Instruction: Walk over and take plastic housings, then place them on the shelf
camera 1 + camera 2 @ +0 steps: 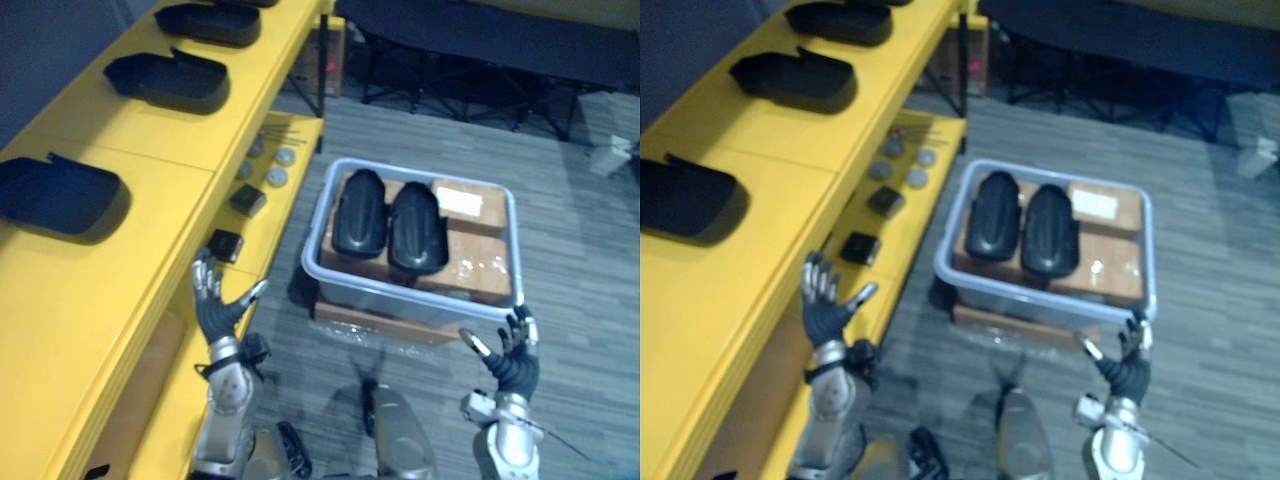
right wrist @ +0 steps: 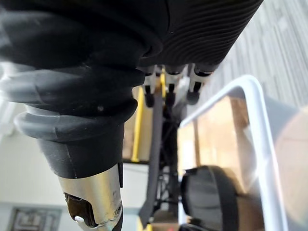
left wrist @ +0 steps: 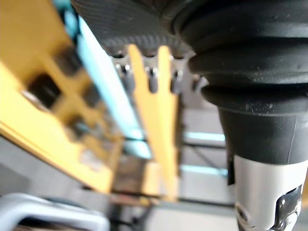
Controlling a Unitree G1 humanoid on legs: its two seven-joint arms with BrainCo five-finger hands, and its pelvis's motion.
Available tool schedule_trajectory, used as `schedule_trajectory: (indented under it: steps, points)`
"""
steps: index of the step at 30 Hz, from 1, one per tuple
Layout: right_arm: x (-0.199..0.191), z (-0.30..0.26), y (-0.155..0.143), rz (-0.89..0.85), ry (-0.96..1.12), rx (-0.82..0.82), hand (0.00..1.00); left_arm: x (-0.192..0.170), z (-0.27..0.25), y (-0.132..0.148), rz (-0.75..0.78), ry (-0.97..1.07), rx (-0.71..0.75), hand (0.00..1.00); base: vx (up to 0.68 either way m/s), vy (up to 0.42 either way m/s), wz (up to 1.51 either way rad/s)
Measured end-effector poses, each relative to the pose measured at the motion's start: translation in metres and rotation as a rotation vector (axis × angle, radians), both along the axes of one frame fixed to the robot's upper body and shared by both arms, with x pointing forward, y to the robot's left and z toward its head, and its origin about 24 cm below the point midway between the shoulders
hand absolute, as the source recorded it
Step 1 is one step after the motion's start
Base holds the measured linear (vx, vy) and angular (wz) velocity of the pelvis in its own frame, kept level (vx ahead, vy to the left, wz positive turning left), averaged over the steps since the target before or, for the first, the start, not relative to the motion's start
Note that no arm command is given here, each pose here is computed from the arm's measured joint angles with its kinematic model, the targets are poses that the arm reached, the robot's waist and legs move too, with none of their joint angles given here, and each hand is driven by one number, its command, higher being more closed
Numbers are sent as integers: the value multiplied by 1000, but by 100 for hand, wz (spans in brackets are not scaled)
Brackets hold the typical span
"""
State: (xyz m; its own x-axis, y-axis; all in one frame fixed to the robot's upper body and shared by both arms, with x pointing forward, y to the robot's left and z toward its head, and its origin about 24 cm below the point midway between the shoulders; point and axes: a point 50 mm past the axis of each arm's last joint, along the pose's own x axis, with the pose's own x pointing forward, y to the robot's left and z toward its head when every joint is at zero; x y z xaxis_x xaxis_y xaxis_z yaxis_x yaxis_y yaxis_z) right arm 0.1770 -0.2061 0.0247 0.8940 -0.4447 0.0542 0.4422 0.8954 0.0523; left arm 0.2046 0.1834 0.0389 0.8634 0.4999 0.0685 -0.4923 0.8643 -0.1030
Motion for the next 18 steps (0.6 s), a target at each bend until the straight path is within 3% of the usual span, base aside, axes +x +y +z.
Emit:
schedule_trajectory:
  steps: [3, 6, 9, 12, 15, 18]
  points:
    - [7, -7, 5, 26, 39, 4, 0, -15, -19, 13, 15, 120, 0, 0, -24, -266, -27]
    - [10, -9, 2, 35, 62, -11, 0, -29, -36, 5, 27, 192, -79, 0, 2, -304, -27]
    - [15, -12, 0, 35, 91, -15, 0, -30, -36, 6, 35, 187, -102, 0, -23, -224, -11]
    - [27, -1, -21, -12, 52, -45, 0, -20, -31, -5, 19, 136, -138, 0, -81, -199, -27]
    - [45, 20, -38, -48, -32, -68, 0, -11, -40, -17, -51, 151, -164, 0, -94, -68, -41]
    - [62, 23, -52, -64, -41, -82, 0, -11, -55, -39, -213, 220, -96, 0, -105, -2, -20]
